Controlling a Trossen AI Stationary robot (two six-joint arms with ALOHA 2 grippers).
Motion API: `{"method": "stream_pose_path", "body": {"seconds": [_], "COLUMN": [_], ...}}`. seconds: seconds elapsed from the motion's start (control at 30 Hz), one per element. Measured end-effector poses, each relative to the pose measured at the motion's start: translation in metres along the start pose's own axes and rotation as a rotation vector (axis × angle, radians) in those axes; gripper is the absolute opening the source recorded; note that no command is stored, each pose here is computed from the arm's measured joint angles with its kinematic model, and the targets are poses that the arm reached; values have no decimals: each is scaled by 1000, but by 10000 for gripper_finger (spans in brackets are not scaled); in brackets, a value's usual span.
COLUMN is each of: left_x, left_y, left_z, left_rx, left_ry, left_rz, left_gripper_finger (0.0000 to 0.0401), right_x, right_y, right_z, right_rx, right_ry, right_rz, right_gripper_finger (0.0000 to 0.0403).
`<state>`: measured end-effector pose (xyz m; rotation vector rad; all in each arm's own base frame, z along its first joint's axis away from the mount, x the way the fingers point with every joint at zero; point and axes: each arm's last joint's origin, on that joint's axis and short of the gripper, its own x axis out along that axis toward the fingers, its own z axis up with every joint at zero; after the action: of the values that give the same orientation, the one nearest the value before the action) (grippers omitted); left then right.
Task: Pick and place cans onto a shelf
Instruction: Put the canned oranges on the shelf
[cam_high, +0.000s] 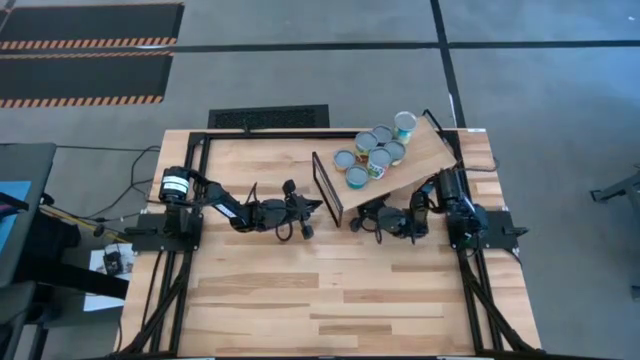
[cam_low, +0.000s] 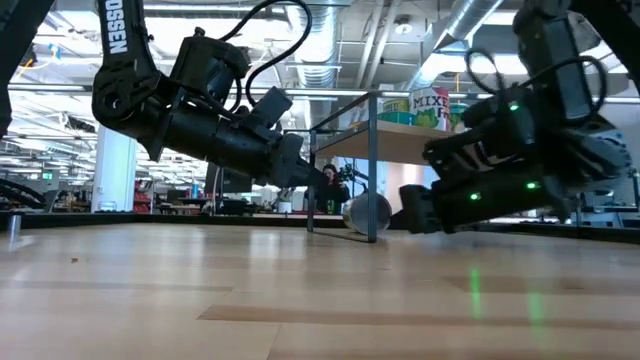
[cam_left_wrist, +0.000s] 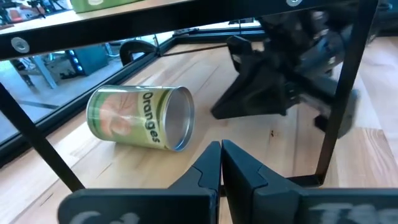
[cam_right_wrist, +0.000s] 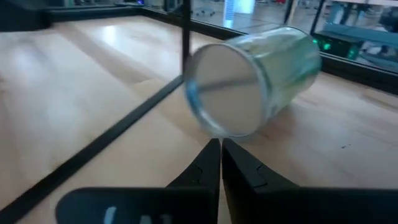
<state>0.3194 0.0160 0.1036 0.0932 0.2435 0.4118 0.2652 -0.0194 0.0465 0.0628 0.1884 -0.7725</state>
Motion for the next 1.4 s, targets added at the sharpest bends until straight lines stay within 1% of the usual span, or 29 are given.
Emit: {"method": "stream_pose_path", "body": {"seconds": [0.23, 0.37, 0.47, 0.57, 0.67, 0.77, 0.87, 1.0, 1.1, 1.2, 1.27, 1.4], "left_x": [0, 0, 2, 8, 17, 28, 44, 63, 73, 79, 83, 88], "left_y": [0, 1, 4, 9, 8, 4, -5, -19, -29, -35, -35, -26], "left_z": [-1, -1, -4, -7, -7, -10, -16, -22, -20, -15, -11, -11], "left_rx": [4, -3, -30, -68, -62, -34, -27, -24, -17, -21, -36, -62], "left_ry": [6, 13, 41, 112, 160, 159, 150, 124, 81, 55, 41, 41], "left_rz": [0, 15, 37, 60, 96, 176, 222, 309, 403, 480, 493, 519], "left_gripper_finger": [4, 4, 8, 28, 65, 110, 152, 193, 208, 209, 207, 194], "right_x": [17, 16, 7, -6, -22, -36, -44, -49, -49, -49, -49, -49], "right_y": [-1, 5, 13, 20, 24, 28, 32, 35, 36, 36, 36, 36], "right_z": [-3, -4, -4, -5, -7, -8, -9, -10, -10, -10, -10, -10], "right_rx": [43, 16, -23, -61, -73, -82, -91, -81, -70, -68, -68, -67], "right_ry": [63, 76, 72, 68, 66, 51, 37, 37, 36, 35, 35, 36], "right_rz": [-55, -31, -9, 20, 35, 19, 16, 37, 40, 38, 38, 43], "right_gripper_finger": [55, 53, 37, 10, 14, 17, 9, 5, 10, 13, 12, 9]}}
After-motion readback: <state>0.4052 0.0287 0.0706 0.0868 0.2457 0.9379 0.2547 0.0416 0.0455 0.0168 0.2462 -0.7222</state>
